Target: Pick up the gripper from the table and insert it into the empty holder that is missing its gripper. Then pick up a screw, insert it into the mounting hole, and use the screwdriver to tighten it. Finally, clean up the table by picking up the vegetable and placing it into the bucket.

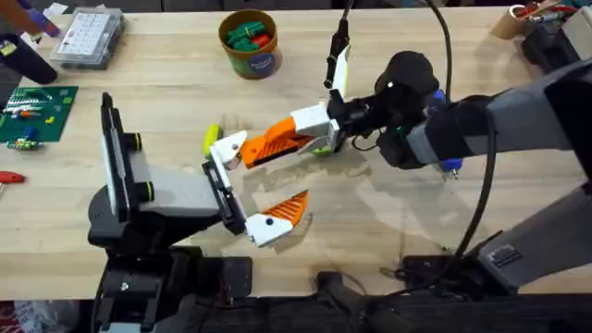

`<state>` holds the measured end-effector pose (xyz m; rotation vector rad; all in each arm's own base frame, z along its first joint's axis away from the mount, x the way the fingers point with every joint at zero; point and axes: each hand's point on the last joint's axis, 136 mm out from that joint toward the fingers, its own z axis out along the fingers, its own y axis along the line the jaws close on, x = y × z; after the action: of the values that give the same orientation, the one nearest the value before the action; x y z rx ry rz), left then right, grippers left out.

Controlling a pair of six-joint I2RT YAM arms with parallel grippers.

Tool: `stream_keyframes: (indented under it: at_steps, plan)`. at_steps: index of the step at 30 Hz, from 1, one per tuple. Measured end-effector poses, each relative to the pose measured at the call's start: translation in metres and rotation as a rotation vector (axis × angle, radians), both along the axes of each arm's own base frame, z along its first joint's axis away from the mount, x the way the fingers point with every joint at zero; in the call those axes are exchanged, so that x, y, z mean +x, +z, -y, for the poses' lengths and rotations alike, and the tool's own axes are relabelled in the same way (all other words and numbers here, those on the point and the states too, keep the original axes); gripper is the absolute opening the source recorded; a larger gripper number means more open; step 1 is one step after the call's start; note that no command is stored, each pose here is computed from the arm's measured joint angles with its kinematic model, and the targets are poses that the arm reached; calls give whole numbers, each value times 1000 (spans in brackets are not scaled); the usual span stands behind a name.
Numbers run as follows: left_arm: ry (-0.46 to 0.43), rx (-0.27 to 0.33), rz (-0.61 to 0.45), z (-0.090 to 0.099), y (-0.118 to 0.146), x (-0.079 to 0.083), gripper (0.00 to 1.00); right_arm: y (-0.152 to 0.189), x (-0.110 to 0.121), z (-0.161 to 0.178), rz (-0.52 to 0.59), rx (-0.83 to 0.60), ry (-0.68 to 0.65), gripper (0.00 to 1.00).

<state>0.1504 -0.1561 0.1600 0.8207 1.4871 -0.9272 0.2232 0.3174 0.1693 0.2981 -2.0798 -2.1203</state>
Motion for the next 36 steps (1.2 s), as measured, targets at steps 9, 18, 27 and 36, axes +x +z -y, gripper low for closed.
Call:
stream_keyframes:
  at_steps: [9,18,27,36]
  plan:
    - [5,0,0,0,0,1,988,0,0,-4,-2,1,-12,17]
    - [8,1,0,-1,0,1,986,0,0,-4,-1,1,-14,17]
    - [11,1,1,-1,0,2,986,1,-1,-5,-2,-5,11,17]
    - [41,0,-2,-4,0,6,986,4,8,-13,11,-30,74,17]
